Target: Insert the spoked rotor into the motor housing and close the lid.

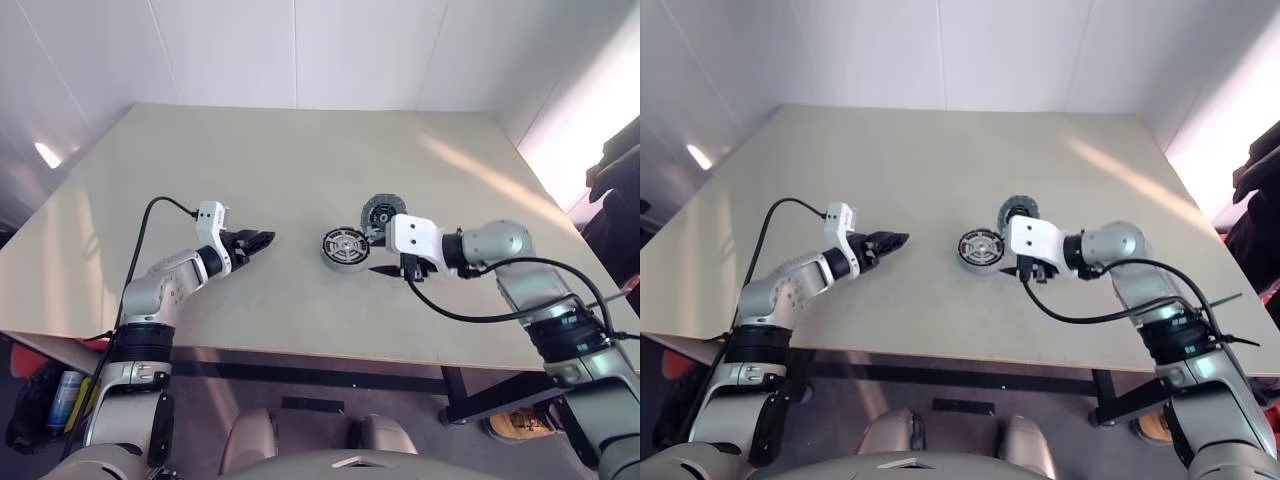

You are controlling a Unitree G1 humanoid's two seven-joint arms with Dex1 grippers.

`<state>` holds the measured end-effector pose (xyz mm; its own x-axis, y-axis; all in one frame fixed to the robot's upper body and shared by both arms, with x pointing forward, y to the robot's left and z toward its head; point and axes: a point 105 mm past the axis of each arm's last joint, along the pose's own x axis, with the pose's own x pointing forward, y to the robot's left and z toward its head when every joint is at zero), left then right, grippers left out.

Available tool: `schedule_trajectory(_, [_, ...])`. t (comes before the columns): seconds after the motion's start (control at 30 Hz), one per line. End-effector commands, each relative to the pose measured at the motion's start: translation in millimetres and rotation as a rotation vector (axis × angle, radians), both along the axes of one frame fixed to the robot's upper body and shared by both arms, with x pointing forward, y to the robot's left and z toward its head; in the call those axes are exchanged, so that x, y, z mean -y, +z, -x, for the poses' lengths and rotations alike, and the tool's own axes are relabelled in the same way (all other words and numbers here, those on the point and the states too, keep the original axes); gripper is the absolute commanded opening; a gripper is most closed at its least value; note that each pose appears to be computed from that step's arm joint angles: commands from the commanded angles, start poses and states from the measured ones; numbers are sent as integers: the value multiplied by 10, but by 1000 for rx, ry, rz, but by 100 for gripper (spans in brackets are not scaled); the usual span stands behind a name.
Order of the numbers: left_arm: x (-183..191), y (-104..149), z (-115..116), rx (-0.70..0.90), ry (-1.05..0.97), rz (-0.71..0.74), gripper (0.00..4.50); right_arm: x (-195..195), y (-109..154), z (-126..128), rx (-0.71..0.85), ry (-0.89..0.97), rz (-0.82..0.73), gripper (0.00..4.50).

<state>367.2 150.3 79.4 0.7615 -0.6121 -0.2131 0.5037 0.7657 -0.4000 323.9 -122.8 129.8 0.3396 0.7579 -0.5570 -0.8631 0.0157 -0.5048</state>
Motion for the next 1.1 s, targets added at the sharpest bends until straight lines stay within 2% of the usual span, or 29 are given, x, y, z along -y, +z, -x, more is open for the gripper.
schedule_trajectory(0.03, [32, 159, -57, 56, -13, -1, 288, -150, 152, -47, 71, 115, 48, 223])
schedule_trajectory(0.17, [36, 163, -67, 58, -8, 0, 288, -239, 118, -148, 68, 189, 104, 223])
schedule_trajectory(0.4, [-17, 163, -41, 63, 17, 2, 288, -185, -129, -207, 20, 285, 244, 223])
schedule_trajectory(0.87, [-39, 141, -20, 61, 42, 5, 288, -182, -85, -368, 69, 354, 341, 223])
schedule_trajectory(1.1, [-41, 136, -23, 61, 50, 6, 288, -179, -202, -405, 41, 357, 378, 223])
